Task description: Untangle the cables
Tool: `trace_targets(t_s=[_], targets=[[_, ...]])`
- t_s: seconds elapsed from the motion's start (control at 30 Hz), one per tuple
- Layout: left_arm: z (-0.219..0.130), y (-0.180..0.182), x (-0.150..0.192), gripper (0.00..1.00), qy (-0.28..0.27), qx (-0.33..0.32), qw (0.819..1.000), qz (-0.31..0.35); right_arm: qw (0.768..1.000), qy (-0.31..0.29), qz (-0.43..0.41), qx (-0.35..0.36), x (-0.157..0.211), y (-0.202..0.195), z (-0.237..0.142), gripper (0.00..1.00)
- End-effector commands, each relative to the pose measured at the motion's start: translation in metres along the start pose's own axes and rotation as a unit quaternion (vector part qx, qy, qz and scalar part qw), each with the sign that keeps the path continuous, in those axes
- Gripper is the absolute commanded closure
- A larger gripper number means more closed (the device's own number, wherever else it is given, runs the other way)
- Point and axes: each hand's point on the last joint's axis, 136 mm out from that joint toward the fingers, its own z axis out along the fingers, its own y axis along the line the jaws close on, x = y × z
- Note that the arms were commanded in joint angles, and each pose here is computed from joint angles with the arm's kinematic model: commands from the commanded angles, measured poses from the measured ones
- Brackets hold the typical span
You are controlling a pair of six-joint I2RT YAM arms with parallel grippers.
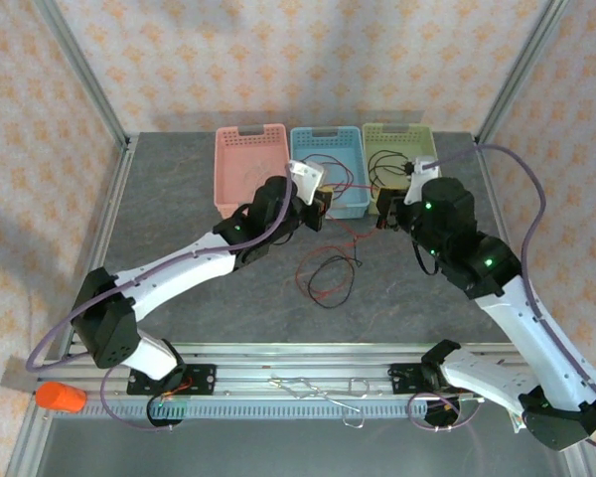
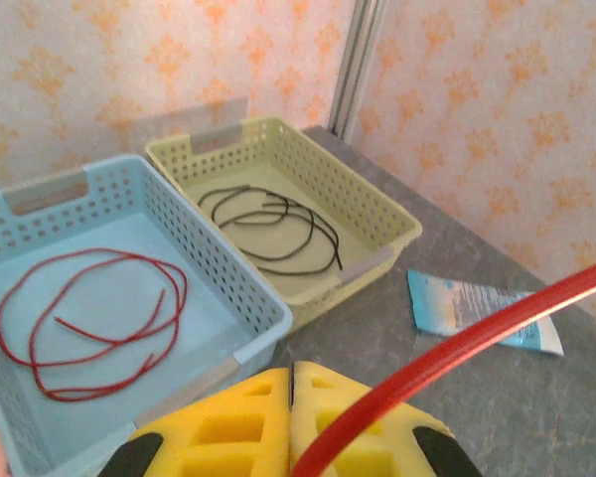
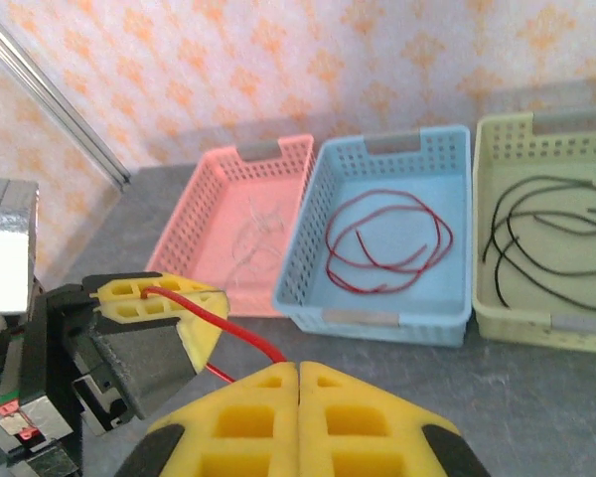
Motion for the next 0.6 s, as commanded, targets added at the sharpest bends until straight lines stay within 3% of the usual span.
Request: trace_targets(t_s=[0.0,0.23,0.33,0.47,0.57], targets=[[-0.016,0.021,-0.024,1.00,-0.004,-0.062,0.998,-0.003,1.000,-0.023,0.005,-0.002,-0.022,0.005,-0.012,0.99],[-0.022,0.043,-0.039,1.00,0.002,-0.117,0.993,-0.021,0.995,-0.082,0.042,-0.045,-0.034,0.011,-0.038,0.47],[-0.023,0.050,-0.039,1.00,0.004,-0.125,0.992,-0.028,0.991,-0.112,0.055,-0.037,-0.027,-0.002,-0.050,0.30],[-0.025,0.056,-0.042,1.00,0.000,-0.131,0.991,-0.039,0.990,-0.120,0.074,0.009,0.003,-0.031,-0.045,0.20],[-0.026,0.057,-0.044,1.00,-0.002,-0.129,0.990,-0.048,0.991,-0.109,0.066,0.030,0.037,-0.048,-0.029,0.18]])
